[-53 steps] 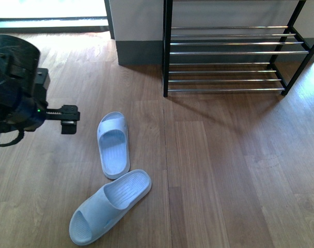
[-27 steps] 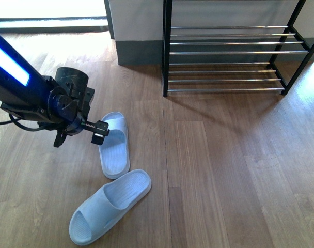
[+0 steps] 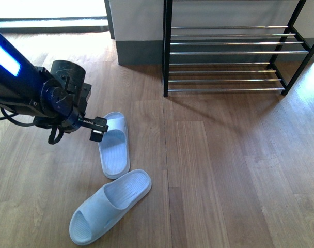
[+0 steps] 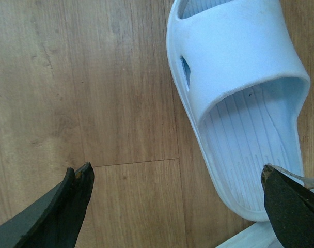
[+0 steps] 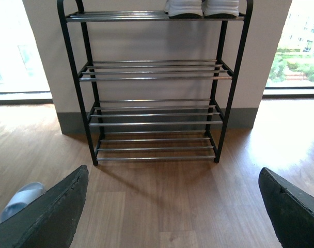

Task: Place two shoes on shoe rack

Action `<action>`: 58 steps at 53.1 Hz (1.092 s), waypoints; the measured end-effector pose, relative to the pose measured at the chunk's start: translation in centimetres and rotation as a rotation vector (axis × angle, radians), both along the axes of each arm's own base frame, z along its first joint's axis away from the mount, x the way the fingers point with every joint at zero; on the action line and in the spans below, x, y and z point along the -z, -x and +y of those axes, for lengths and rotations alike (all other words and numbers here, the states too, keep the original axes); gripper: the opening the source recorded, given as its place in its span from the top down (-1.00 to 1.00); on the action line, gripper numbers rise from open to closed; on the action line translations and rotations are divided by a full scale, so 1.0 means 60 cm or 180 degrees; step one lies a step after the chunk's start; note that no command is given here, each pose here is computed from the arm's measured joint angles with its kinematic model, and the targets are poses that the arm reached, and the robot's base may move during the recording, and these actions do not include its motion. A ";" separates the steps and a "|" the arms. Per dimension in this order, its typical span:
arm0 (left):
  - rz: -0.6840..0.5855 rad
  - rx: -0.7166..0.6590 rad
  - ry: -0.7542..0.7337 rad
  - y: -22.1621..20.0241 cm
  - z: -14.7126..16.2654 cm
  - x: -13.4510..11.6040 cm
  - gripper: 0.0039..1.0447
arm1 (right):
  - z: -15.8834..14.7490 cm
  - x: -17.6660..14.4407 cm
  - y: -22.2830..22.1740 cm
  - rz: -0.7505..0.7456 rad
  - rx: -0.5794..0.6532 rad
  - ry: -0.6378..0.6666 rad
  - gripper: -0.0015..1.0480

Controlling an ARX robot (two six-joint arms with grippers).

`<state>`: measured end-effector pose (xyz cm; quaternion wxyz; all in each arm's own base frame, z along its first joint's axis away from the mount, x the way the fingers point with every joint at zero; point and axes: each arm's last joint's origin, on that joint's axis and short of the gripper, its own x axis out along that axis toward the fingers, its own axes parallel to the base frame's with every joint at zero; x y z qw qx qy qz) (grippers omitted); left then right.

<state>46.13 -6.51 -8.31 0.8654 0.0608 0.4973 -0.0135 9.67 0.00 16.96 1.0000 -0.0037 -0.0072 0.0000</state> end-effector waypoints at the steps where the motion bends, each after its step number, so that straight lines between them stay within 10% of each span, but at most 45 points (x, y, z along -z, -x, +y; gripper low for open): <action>1: 0.0010 -0.0013 0.0007 -0.001 0.000 0.003 -0.83 | 0.000 0.000 0.000 0.0000 0.0000 0.0000 -0.82; 36: -0.0280 0.0198 -0.0153 -0.085 -0.026 0.115 -0.82 | 0.000 0.000 0.000 0.0000 0.0000 0.0000 -0.82; 58: -0.0146 0.0329 -0.0321 -0.072 -0.023 0.155 0.42 | 0.000 0.000 0.000 0.0000 -0.0001 0.0000 -0.82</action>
